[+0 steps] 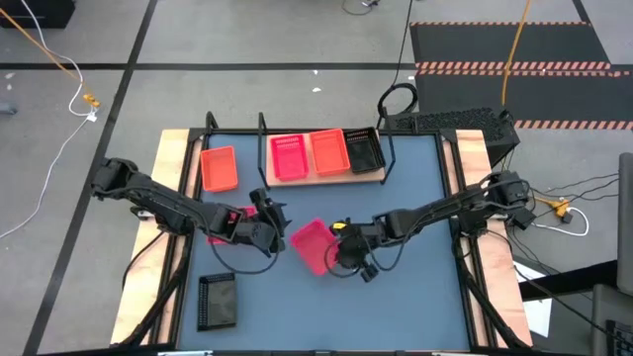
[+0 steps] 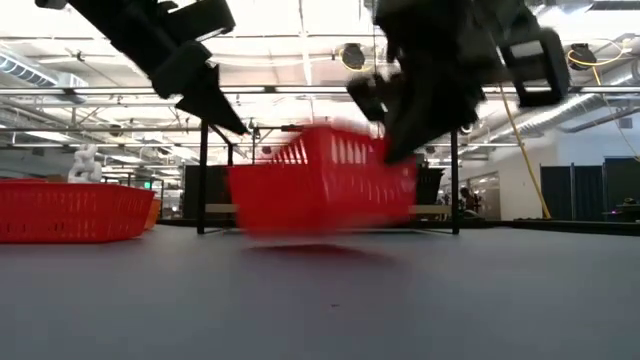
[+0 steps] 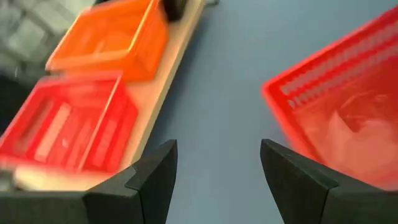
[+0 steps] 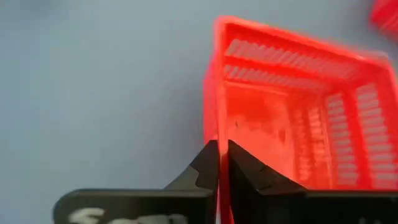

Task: Stack baskets on shelf by color
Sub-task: Stack the right red basket on top of the red basket on the shelf

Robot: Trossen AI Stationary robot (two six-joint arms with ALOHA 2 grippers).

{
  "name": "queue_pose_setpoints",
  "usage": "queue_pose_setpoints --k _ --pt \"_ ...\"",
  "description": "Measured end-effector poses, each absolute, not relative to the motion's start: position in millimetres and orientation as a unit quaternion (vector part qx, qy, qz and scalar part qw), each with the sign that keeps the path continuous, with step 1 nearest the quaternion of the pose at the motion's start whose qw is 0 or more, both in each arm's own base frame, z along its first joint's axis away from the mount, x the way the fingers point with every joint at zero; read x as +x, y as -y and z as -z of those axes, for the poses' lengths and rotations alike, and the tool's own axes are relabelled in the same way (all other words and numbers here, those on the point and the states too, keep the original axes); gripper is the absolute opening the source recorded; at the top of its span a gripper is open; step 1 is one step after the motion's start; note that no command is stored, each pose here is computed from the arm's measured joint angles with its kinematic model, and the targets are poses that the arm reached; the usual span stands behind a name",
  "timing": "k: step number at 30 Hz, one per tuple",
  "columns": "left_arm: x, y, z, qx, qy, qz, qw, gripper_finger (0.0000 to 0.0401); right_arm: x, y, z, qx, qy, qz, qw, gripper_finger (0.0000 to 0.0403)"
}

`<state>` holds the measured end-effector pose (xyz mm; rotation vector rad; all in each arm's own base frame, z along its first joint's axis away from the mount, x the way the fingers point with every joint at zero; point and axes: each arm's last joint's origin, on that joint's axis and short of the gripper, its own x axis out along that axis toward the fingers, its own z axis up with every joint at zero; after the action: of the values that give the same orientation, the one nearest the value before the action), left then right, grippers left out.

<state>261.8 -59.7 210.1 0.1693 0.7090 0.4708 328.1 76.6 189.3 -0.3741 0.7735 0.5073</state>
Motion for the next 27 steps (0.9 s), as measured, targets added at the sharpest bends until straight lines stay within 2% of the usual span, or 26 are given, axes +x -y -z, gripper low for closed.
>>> queue_pose_setpoints --k 4,6,15,20,24,27 --pt "242 51 -212 0.023 -0.355 -0.314 0.88 0.0232 340 -69 -216 -0.206 -0.349 -0.235 0.883 0.0005" --pt "232 48 -213 -0.004 -0.361 -0.341 0.868 0.0232 346 -61 -228 -0.232 -0.347 -0.205 0.885 0.0005" --pt "216 57 -218 -0.03 -0.355 -0.357 0.864 0.0232 367 -12 -290 -0.348 -0.344 0.016 0.872 0.0003" --pt "216 58 -217 -0.027 -0.356 -0.354 0.864 0.0232 382 47 -320 -0.287 -0.295 0.099 0.906 0.0002" --pt "216 58 -217 -0.027 -0.357 -0.354 0.864 0.0232 400 95 -309 -0.245 -0.315 0.118 0.909 0.0001" --pt "216 57 -217 -0.025 -0.358 -0.355 0.863 0.0232 417 116 -292 -0.212 -0.341 0.095 0.911 0.0001"
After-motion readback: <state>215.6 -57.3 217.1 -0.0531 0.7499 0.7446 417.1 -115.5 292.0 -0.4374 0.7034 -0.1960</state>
